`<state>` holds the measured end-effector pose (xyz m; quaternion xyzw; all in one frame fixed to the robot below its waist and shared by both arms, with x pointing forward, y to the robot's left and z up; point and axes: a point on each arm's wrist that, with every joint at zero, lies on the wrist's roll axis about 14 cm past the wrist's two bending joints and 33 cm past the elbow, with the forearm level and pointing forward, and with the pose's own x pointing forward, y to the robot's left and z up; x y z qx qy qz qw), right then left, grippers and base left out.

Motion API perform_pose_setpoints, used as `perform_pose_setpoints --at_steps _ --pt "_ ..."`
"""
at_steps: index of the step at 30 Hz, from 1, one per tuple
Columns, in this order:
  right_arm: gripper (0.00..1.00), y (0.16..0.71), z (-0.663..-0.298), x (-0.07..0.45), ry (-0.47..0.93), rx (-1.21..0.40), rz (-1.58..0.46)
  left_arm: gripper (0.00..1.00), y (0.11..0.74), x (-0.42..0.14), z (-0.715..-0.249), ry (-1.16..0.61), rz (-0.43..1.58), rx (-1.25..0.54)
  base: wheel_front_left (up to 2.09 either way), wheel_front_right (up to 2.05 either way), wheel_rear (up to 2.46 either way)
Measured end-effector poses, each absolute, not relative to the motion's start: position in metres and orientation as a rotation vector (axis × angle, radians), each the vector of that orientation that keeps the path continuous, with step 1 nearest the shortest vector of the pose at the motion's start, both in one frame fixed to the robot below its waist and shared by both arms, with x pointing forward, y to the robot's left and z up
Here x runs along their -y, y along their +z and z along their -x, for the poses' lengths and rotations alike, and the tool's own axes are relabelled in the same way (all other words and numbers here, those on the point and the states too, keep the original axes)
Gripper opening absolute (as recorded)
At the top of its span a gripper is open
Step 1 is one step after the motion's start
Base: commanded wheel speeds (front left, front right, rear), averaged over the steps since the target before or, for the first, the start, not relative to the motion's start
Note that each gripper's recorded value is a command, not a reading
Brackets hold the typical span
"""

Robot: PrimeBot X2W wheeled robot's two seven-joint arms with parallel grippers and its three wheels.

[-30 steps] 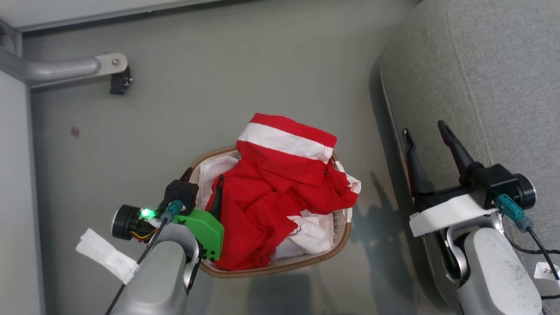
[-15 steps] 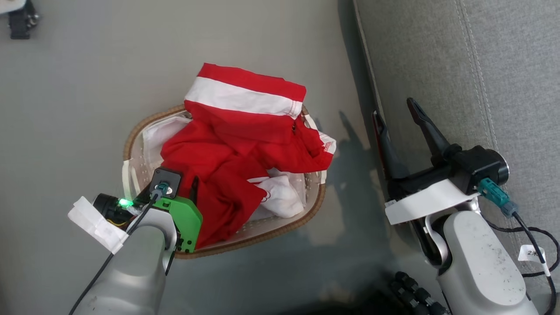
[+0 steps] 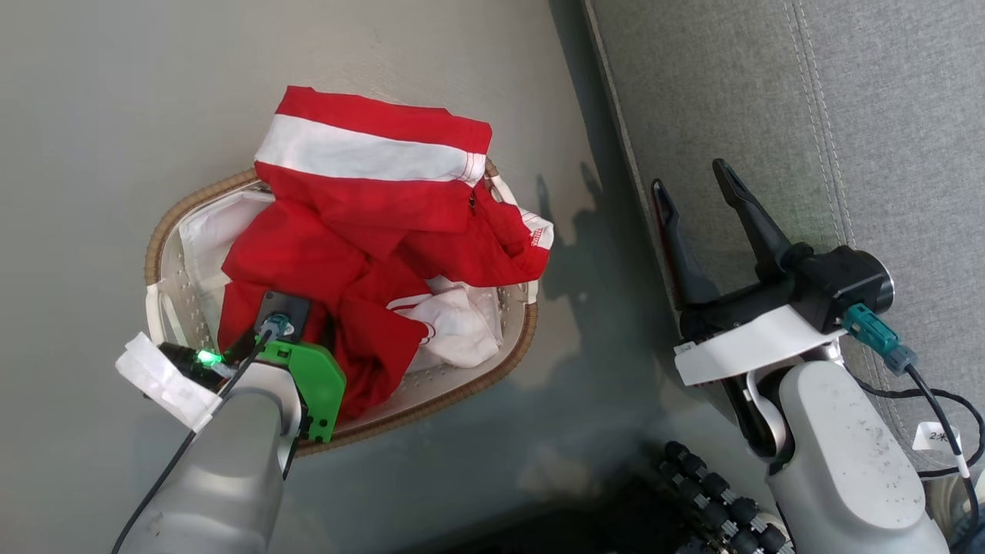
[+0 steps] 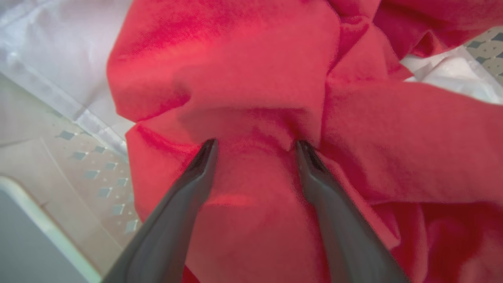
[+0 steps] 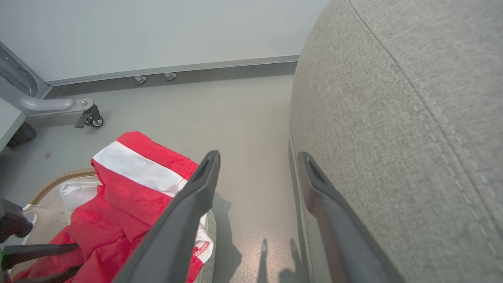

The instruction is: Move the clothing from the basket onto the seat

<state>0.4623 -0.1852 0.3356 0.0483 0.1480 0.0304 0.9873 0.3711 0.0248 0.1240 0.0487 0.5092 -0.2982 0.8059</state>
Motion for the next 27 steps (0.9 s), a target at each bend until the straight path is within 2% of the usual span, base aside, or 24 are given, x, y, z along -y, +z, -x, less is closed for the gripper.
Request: perform_pose_setpoints --at_steps 5,13,14,15,16,17,27 --pt "1.00 0.333 -0.463 0.186 0.059 -0.301 -0.098 1.00 0.123 -0.018 -0.370 -0.656 -0.088 -1.100 0.00 0.00 0.00" --pt "1.00 0.331 -0.467 0.182 0.072 -0.298 -0.106 1.00 0.109 -0.025 -0.349 -0.670 -0.147 -1.232 0.00 0.00 0.00" --pt "1.00 0.331 -0.467 0.182 0.071 -0.299 -0.106 0.87 0.109 -0.025 -0.348 -0.670 -0.148 -1.239 0.00 0.00 0.00" --pt "1.00 0.331 -0.467 0.182 0.070 -0.299 -0.106 0.49 0.108 -0.025 -0.348 -0.669 -0.147 -1.243 0.00 0.00 0.00" --pt "1.00 0.331 -0.467 0.183 0.069 -0.299 -0.106 0.38 0.108 -0.025 -0.347 -0.670 -0.150 -1.250 0.00 0.00 0.00" --pt "1.00 0.332 -0.467 0.183 0.067 -0.298 -0.105 0.00 0.108 -0.025 -0.347 -0.674 -0.152 -1.249 0.00 0.00 0.00" --pt "1.00 0.341 -0.468 0.187 0.057 -0.277 -0.101 0.00 0.120 -0.023 -0.361 -0.666 -0.141 -1.173 0.00 0.00 0.00"
